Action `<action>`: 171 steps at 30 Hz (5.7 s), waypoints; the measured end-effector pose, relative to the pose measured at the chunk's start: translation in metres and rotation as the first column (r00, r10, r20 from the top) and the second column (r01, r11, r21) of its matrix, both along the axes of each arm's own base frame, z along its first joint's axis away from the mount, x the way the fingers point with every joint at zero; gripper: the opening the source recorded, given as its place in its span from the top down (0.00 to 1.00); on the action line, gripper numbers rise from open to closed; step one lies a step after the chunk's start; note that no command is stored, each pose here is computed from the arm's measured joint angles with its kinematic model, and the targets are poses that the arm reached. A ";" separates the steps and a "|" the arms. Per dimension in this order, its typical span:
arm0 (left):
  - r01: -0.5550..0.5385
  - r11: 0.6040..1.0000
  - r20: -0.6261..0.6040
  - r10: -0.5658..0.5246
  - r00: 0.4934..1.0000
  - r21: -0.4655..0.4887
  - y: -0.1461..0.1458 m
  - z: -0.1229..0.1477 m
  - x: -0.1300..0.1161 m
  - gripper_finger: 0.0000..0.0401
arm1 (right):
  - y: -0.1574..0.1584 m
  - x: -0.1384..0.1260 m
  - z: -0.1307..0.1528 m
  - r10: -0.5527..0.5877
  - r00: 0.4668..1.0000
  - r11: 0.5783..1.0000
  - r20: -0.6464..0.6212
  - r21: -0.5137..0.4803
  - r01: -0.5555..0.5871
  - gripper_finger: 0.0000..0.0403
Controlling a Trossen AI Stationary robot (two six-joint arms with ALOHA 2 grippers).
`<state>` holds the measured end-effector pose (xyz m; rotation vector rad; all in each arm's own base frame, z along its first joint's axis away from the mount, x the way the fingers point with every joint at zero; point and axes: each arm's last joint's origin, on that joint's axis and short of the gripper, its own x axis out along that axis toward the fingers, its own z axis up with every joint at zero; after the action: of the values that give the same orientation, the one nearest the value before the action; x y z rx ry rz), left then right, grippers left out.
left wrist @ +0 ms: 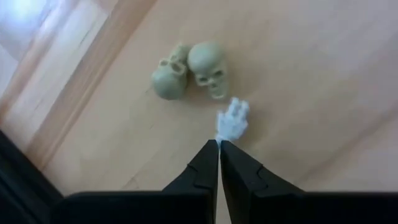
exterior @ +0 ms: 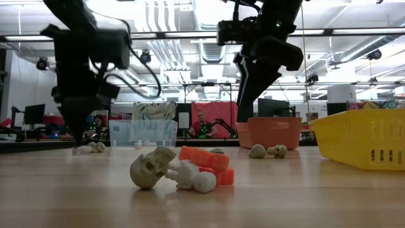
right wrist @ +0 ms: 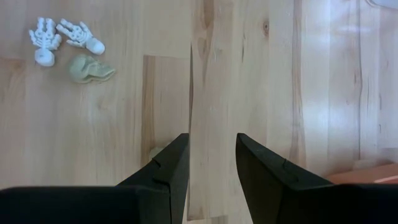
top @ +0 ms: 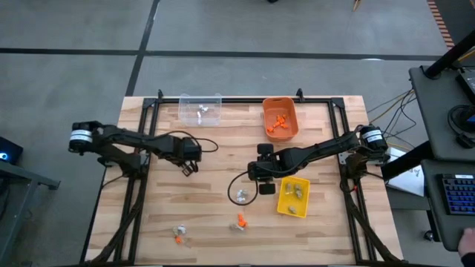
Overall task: Sort Halloween decoration
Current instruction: Put the white skeleton toy into the transparent bin, then put the gray skull toy into the yellow bin
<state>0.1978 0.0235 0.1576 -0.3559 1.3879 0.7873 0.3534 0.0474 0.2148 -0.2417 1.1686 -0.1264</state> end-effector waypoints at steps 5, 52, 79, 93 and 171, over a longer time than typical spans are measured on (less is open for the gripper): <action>0.061 0.997 0.130 -0.055 0.990 -0.049 -0.003 0.024 -0.009 1.00 | 0.000 -0.002 -0.001 -0.001 1.000 1.000 -0.025 -0.003 0.001 0.70; 0.202 0.978 -0.110 -0.207 0.972 -0.054 0.000 -0.023 0.010 0.85 | 0.000 -0.005 -0.003 -0.013 0.999 0.999 -0.046 0.034 0.015 0.70; 0.410 0.912 0.330 -0.384 0.862 -0.009 -0.010 0.041 0.006 1.00 | 0.000 -0.005 -0.003 0.001 0.999 1.000 -0.050 0.028 0.000 0.70; 0.484 0.813 0.240 -0.566 0.789 0.324 0.071 0.121 0.050 1.00 | 0.000 -0.005 -0.004 0.004 0.999 1.000 -0.053 0.026 -0.003 0.70; 0.306 0.884 0.758 -0.463 0.460 0.354 -0.015 0.083 0.016 0.81 | -0.017 0.016 -0.016 -0.441 0.894 0.823 -0.078 0.361 0.438 0.70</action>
<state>0.2133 0.0090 0.2409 -0.2066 0.4312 0.2459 0.3692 0.0302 0.1990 0.3722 1.1991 -0.3088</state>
